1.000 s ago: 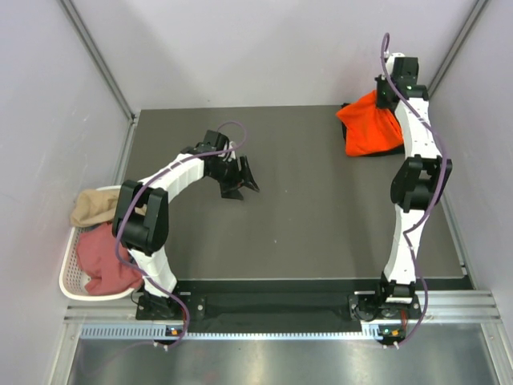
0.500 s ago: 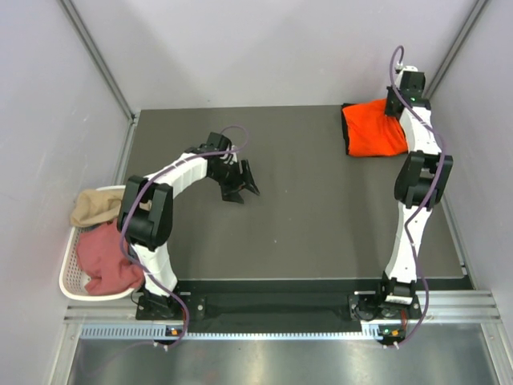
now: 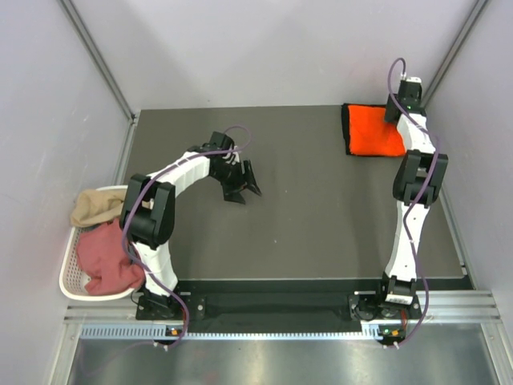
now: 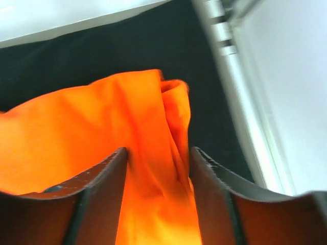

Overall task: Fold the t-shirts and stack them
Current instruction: Neatly place the folded tshirt to the corner

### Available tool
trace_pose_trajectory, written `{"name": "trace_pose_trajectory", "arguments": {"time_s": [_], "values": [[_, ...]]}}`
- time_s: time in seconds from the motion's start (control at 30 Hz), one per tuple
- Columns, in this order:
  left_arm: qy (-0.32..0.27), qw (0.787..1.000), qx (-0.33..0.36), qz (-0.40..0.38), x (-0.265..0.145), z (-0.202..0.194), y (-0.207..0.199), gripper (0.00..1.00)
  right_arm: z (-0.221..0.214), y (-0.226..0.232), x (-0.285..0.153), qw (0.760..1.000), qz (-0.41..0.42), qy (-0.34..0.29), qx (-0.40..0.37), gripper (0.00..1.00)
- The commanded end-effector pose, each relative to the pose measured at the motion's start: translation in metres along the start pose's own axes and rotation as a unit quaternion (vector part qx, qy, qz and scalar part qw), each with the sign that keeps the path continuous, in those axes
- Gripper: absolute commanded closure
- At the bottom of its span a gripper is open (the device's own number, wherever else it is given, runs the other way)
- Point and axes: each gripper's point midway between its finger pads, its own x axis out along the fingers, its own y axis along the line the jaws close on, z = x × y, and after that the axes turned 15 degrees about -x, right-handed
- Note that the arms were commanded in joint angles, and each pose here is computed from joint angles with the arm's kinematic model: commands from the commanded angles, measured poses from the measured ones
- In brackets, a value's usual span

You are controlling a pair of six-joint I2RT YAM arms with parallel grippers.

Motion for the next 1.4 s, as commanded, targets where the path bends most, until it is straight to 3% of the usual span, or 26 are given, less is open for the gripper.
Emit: {"name": "trace_pose_trajectory", "arguments": {"time_s": [0.0,0.13,0.17,0.37,0.47,0.5,0.6,0.73,1.1,1.37], "values": [[0.001,1.000,0.005,-0.005,-0.002,-0.001,-0.008,0.29,0.056,-0.072,-0.027,0.988,-0.134,-0.064,0.031,0.41],[-0.011,1.000,0.005,-0.018,-0.004,0.002,-0.016,0.29,0.069,-0.093,-0.050,0.982,-0.165,-0.070,0.067,0.38],[-0.016,1.000,0.006,-0.025,-0.004,0.005,-0.019,0.29,0.073,-0.097,-0.059,0.981,-0.166,-0.071,0.069,0.32],[-0.025,0.998,0.014,-0.048,-0.007,0.009,-0.032,0.30,0.072,-0.071,-0.078,0.991,-0.076,-0.065,0.093,0.32],[-0.029,0.998,0.019,-0.057,-0.009,0.010,-0.036,0.30,0.075,-0.039,-0.083,0.987,0.029,-0.077,0.136,0.49],[-0.029,0.998,0.021,-0.060,-0.010,0.010,-0.037,0.30,0.076,-0.028,-0.086,0.984,0.064,-0.080,0.144,0.63],[-0.028,0.997,0.024,-0.069,-0.013,0.008,-0.041,0.30,0.062,-0.017,-0.074,0.979,0.089,-0.072,0.168,0.79],[-0.023,0.997,0.024,-0.072,-0.015,0.002,-0.038,0.30,0.045,-0.016,-0.050,0.972,0.107,-0.059,0.199,0.91],[-0.022,0.997,0.025,-0.073,-0.030,-0.008,-0.040,0.30,0.016,-0.016,0.015,0.963,0.108,-0.056,0.239,0.91],[-0.027,0.998,0.019,-0.059,-0.034,-0.014,-0.034,0.30,0.024,-0.063,0.020,0.977,0.027,-0.080,0.195,0.87]]}}
